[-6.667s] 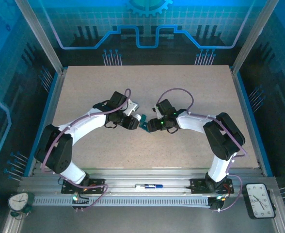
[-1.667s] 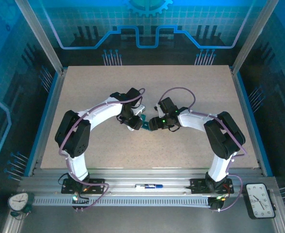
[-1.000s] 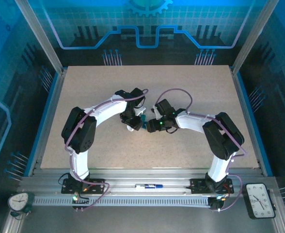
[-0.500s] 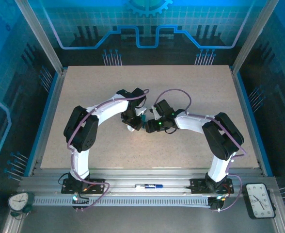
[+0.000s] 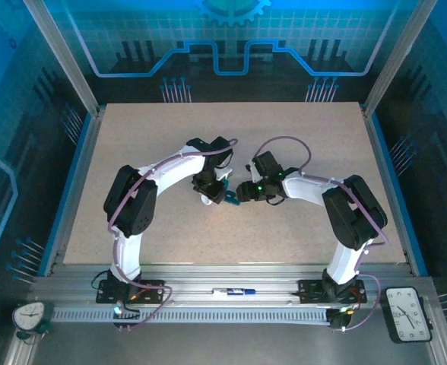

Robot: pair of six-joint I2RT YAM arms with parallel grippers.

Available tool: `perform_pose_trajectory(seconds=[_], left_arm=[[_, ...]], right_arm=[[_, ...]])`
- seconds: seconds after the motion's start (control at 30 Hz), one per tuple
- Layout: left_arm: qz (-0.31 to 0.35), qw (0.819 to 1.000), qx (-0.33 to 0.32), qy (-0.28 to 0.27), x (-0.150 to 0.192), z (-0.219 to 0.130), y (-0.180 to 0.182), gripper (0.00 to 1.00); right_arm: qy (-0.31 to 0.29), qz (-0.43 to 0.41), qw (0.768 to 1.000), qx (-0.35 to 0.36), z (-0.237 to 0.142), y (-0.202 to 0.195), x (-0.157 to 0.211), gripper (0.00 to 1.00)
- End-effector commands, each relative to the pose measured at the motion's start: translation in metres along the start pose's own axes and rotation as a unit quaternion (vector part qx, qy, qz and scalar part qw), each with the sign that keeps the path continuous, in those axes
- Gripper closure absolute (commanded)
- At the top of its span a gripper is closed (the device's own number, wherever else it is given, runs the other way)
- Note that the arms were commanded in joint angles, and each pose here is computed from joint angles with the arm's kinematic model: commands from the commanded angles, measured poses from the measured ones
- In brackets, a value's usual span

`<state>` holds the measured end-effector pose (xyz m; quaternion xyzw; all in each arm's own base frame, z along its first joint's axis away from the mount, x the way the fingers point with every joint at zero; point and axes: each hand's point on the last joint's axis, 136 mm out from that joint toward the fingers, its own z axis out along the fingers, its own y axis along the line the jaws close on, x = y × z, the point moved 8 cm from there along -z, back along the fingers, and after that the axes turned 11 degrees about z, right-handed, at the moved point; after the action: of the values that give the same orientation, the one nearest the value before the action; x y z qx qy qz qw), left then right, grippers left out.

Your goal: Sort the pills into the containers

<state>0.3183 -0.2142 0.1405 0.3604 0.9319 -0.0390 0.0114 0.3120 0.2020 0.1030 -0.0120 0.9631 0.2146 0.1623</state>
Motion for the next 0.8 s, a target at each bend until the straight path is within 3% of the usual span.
perform_pose_trajectory(seconds=[0.0, 0.77], left_arm=[[0.014, 1.000, -0.006, 0.024, 0.000, 0.000, -0.002, 1.00], [0.029, 0.998, -0.020, 0.050, 0.000, 0.004, -0.005, 1.00]], right_arm=[[-0.011, 0.006, 1.000, -0.008, -0.006, 0.003, -0.014, 0.37], [0.014, 0.019, 1.000, -0.001, 0.016, -0.003, -0.020, 0.40]])
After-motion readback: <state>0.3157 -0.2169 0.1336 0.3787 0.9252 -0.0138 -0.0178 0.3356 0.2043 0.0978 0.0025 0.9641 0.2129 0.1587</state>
